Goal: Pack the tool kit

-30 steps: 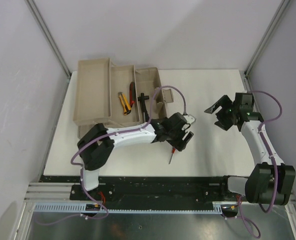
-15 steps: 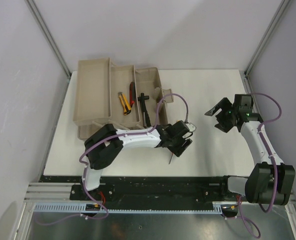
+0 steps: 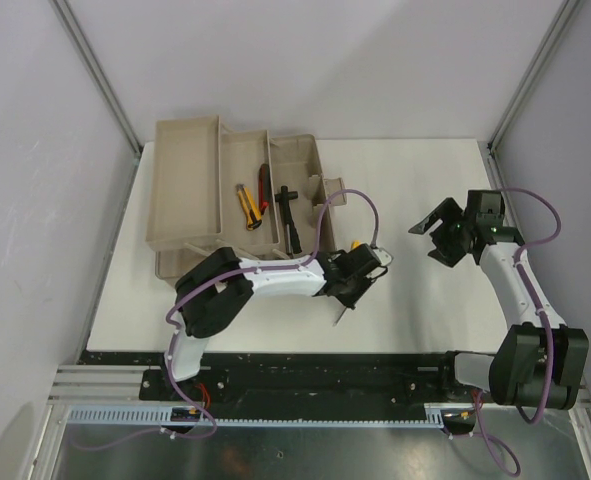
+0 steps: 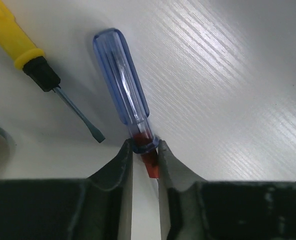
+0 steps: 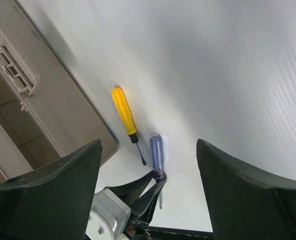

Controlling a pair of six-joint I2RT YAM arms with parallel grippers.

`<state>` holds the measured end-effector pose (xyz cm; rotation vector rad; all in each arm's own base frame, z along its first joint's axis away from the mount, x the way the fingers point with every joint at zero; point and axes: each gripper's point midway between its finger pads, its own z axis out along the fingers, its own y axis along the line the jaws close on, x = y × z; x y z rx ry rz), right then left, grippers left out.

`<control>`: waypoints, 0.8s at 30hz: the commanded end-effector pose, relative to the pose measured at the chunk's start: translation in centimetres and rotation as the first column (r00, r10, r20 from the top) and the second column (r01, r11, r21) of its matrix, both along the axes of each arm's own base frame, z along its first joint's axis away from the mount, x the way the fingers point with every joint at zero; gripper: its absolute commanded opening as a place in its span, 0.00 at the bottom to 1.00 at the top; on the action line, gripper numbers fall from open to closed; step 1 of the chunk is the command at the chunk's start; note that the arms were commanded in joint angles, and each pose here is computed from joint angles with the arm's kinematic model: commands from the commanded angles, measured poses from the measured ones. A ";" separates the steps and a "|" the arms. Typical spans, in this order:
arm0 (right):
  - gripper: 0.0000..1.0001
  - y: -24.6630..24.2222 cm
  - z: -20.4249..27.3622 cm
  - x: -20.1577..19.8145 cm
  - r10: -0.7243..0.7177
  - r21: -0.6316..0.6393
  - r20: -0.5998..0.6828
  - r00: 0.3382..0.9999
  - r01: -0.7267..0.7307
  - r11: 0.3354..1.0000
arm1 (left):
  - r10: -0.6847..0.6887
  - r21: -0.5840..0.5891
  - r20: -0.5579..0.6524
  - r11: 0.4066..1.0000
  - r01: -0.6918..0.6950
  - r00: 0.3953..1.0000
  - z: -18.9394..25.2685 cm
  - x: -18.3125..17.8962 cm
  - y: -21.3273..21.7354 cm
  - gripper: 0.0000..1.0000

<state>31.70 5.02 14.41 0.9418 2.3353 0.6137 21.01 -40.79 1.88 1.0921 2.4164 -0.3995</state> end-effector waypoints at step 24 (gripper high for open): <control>0.81 4.6 -1.4 1.8 0.140 -0.022 0.042 0.989 -0.139 0.990 | 0.515 -0.437 0.351 0.829 -0.350 0.782 27.4 13.9 15.3 0.00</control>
